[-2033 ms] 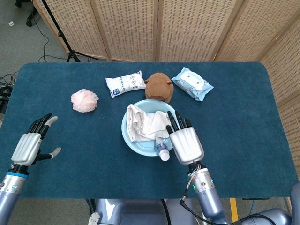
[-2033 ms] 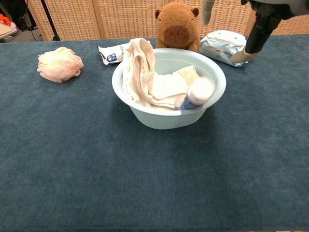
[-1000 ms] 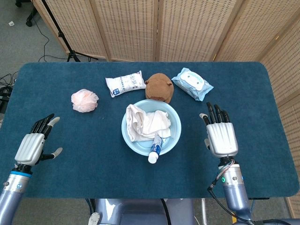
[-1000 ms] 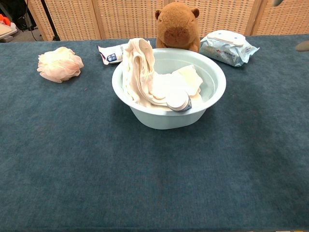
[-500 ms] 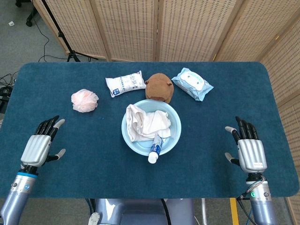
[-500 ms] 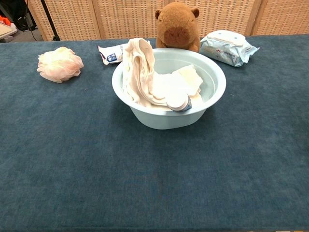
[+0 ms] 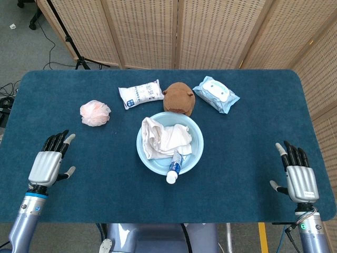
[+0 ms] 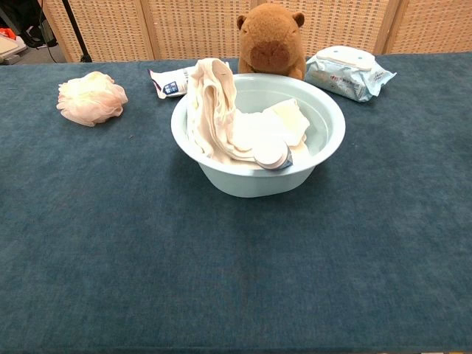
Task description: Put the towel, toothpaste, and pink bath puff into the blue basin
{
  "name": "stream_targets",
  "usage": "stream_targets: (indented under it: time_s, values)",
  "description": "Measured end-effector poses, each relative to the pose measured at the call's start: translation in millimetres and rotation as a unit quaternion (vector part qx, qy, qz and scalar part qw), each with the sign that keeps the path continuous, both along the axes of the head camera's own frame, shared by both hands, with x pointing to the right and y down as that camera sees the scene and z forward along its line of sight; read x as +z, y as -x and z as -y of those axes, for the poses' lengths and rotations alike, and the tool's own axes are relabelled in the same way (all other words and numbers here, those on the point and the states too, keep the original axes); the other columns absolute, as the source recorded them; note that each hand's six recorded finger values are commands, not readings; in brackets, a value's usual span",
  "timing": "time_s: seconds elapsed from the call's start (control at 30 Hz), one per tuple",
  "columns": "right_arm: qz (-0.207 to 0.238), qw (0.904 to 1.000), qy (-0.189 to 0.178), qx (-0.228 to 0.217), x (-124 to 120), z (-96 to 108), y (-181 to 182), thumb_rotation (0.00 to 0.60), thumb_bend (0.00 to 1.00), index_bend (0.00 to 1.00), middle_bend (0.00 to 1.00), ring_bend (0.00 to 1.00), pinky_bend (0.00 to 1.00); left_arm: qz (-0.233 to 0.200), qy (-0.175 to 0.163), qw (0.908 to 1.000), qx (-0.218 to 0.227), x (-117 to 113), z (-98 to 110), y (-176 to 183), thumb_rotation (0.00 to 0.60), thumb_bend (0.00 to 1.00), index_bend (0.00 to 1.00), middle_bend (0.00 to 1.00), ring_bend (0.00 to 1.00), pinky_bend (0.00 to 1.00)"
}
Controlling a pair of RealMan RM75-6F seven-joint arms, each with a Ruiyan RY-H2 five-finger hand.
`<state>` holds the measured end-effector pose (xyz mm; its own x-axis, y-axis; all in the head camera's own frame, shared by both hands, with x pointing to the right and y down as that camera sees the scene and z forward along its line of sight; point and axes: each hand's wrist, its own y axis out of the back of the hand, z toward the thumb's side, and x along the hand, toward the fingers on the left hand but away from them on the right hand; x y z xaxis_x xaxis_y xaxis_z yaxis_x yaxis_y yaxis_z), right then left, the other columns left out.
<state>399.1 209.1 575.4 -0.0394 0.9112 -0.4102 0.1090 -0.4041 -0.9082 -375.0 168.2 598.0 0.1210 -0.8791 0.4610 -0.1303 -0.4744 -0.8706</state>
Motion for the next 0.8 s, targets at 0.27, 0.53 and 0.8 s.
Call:
stream_targets:
  time_s: [0.27, 0.53, 0.8]
  values:
    - [-0.003, 1.0, 0.005, 0.006, 0, -1, -9, 0.6, 0.1, 0.0, 0.0, 0.0, 0.0, 0.019, -0.026, 0.9995, 0.005, -19, 34, 10, 0.6, 0.24, 0.0, 0.0, 0.0, 0.07]
    - [0.01, 0.9999, 0.003, 0.011, -3, 1, -7, 0.6, 0.1, 0.0, 0.0, 0.0, 0.0, 0.01, 0.034, 0.9992, 0.018, -2, 72, 13, 0.6, 0.22, 0.0, 0.0, 0.0, 0.07]
    - [0.008, 0.9998, -0.003, 0.019, -3, 4, -11, 0.6, 0.1, 0.0, 0.0, 0.0, 0.0, 0.07, 0.054, 0.9955, 0.033, 31, 136, 30, 0.6, 0.22, 0.0, 0.0, 0.0, 0.07]
